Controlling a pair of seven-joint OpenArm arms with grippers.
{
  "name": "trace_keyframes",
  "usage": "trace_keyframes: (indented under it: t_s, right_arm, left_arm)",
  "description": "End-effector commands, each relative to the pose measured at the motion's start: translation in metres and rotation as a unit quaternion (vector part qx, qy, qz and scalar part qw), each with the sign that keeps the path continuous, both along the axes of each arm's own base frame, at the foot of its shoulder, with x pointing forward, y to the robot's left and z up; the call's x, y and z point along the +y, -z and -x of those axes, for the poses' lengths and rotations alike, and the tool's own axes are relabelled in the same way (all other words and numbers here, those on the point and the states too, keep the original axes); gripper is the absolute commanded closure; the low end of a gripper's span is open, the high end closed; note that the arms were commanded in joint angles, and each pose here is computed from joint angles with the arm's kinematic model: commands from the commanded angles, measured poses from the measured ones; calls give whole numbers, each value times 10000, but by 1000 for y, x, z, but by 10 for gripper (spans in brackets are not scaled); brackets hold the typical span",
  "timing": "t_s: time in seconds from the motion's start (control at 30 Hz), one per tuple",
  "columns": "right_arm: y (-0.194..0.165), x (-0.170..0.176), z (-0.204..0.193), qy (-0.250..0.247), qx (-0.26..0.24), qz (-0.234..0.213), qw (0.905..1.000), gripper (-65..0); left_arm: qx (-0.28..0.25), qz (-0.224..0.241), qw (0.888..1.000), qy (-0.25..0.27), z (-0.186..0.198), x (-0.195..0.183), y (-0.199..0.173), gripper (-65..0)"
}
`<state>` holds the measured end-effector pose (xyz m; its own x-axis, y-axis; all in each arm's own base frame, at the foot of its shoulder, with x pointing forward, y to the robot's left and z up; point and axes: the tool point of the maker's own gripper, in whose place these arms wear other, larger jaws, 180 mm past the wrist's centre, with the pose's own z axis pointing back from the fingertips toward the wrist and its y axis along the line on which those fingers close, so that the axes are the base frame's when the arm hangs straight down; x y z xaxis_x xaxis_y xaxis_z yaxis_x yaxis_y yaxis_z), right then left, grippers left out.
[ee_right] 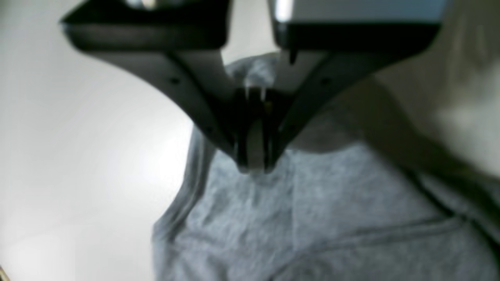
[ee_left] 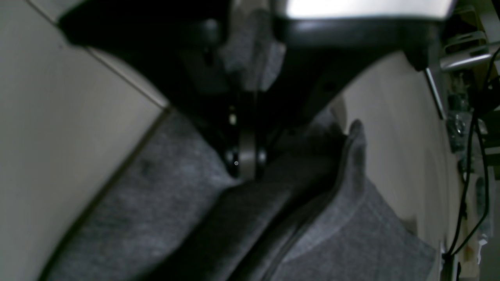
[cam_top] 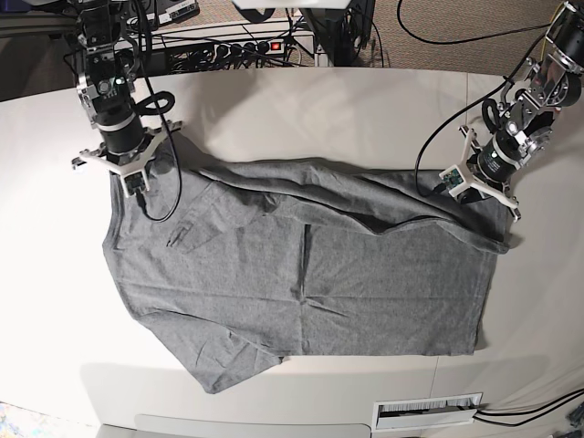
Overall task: Fold the T-shirt properly
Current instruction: 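Pull the folded layer toward the shirt's shoulder edge with both grippers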
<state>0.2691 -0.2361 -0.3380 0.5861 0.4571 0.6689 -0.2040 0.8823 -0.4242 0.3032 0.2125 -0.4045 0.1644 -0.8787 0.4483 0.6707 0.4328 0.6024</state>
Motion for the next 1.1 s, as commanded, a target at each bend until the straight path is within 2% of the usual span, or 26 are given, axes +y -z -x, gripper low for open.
trace_keyframes:
  t_s: [0.0,0.1,0.17,0.27,0.33,0.37,0.47,0.6,0.73,0.9,1.07]
  right_arm:
    - [-20,-3,-14,-32,-397,53,9992,0]
    - [-29,-8,-23,50,-520,21,9986,0]
    - [-19,-1,-17,-3,-250,-202,9995,0]
    - [-3,13,-1,-337,193,-369,9986,0]
    - [-1,16,6,-295,252,-430,9983,-123]
    - [-4,21,8,-295,205,-506,9981,-150]
    - [-20,44,17,-409,9,-764,9962,-155]
    - [-43,60,34,-510,-75,-796,9955,-156]
    - [-32,41,47,-201,122,-711,9972,-209]
    - [-30,9,46,237,26,-657,9976,-213]
    - [-13,3,48,324,192,-877,9954,-213]
  left_arm:
    - [-103,-26,9999,63,-5,4,-8,0]
    - [-104,-25,9999,64,-5,4,-8,0]
    - [-103,-26,9999,63,-5,4,-8,0]
    - [-100,-26,9999,62,-5,4,-8,0]
    - [-102,-24,9999,62,-5,4,-8,0]
    - [-103,-26,9999,63,-5,4,-8,0]
    - [-118,0,9999,84,-5,2,-9,0]
    - [-114,-6,9999,82,-5,3,-9,0]
    - [-116,-5,9999,85,-5,3,-9,0]
    - [-143,36,9998,121,-6,1,-10,0]
    - [-157,54,9998,138,-6,0,-11,0]
